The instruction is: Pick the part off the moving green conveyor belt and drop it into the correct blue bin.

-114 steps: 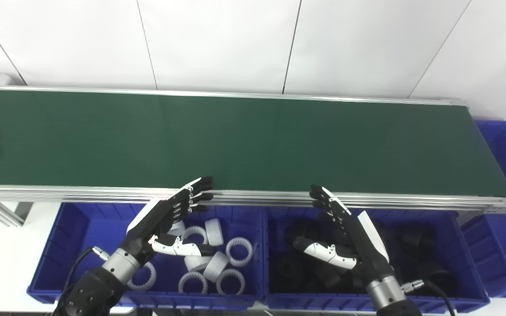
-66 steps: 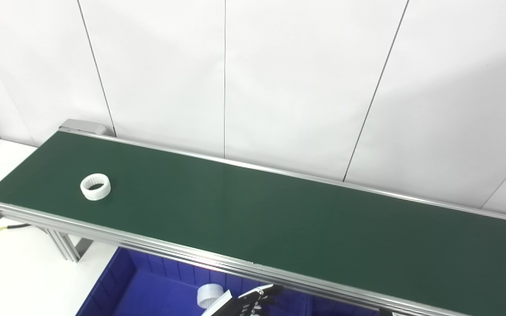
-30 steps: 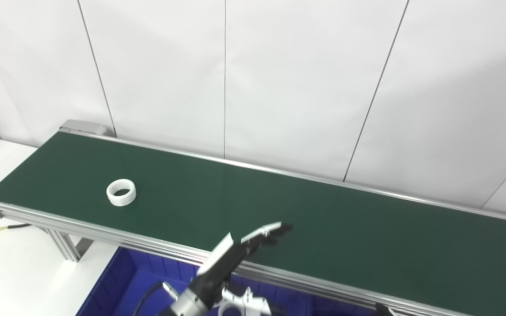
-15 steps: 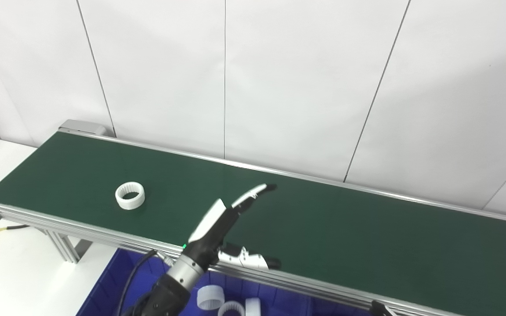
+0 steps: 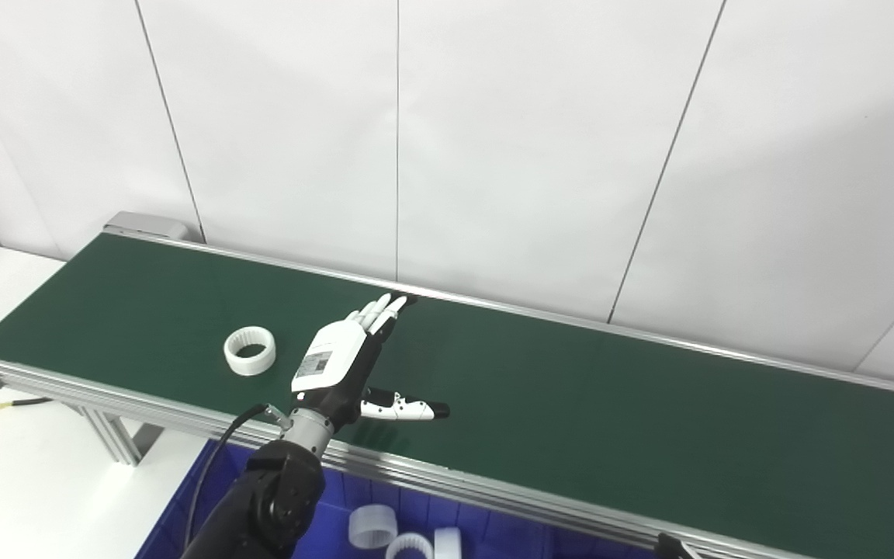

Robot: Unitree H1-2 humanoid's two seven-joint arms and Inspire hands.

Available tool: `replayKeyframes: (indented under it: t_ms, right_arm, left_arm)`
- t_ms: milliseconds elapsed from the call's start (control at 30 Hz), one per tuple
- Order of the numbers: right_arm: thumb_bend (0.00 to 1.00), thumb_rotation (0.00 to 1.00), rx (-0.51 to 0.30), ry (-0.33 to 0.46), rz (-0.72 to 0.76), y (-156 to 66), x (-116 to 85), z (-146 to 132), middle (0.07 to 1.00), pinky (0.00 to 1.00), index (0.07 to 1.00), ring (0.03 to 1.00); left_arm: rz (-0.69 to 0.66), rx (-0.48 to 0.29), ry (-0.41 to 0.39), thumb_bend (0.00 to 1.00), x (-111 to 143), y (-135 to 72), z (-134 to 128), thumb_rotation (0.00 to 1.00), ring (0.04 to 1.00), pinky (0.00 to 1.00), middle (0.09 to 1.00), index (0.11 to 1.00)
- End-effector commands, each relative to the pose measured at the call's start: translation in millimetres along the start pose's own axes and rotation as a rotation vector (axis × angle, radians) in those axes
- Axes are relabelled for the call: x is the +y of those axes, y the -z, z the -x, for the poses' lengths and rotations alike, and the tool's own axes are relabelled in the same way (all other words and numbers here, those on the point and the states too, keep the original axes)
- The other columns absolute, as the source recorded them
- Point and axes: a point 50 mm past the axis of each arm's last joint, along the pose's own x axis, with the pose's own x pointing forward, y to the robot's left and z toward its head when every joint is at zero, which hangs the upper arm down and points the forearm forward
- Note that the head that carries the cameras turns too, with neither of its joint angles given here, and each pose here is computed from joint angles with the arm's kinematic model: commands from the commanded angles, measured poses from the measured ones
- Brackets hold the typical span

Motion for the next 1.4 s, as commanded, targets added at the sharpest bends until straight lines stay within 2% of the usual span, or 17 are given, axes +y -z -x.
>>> replayKeyframes:
  t_ms: [0, 200, 300, 533, 733, 900, 1367]
  right_arm:
    - [0.72, 0.11, -0.083, 0.017, 0.01, -10, -5, -3, 0.866, 0.74, 0.888, 0.822]
    - [0.72, 0.11, -0.089, 0.016, 0.011, -10, -5, -4, 0.861, 0.74, 0.888, 0.821]
    - [0.72, 0.13, -0.085, 0.017, 0.003, -9, -5, -4, 0.861, 0.75, 0.889, 0.823]
    - [0.72, 0.1, -0.088, 0.016, 0.002, -9, -5, -4, 0.861, 0.75, 0.89, 0.822]
    - [0.72, 0.1, -0.092, 0.012, 0.007, -9, -5, -4, 0.861, 0.75, 0.891, 0.821]
    - [0.73, 0.11, -0.093, 0.013, 0.005, -9, -5, -4, 0.858, 0.74, 0.888, 0.818]
    - [0.73, 0.12, -0.095, 0.016, 0.008, -10, -6, -3, 0.856, 0.74, 0.887, 0.815]
  left_arm:
    - [-0.05, -0.031, -0.104, 0.84, 20, -9, -22, 0.54, 0.994, 1.0, 0.999, 0.963]
    - [-0.104, 0.007, -0.148, 0.84, 23, 0, -33, 0.56, 0.991, 1.0, 0.992, 0.955]
    - [-0.144, 0.054, -0.159, 0.84, 28, 5, -41, 0.55, 0.99, 1.0, 0.991, 0.951]
    - [-0.169, 0.131, -0.187, 0.84, 35, 17, -48, 0.45, 0.987, 1.0, 0.987, 0.951]
    - [-0.194, 0.163, -0.206, 0.83, 39, 27, -53, 0.36, 0.986, 1.0, 0.99, 0.949]
    - [-0.2, 0.189, -0.205, 0.83, 41, 35, -57, 0.3, 0.992, 1.0, 0.999, 0.948]
    - [-0.219, 0.267, -0.168, 0.84, 39, 56, -56, 0.3, 0.99, 1.0, 0.997, 0.941]
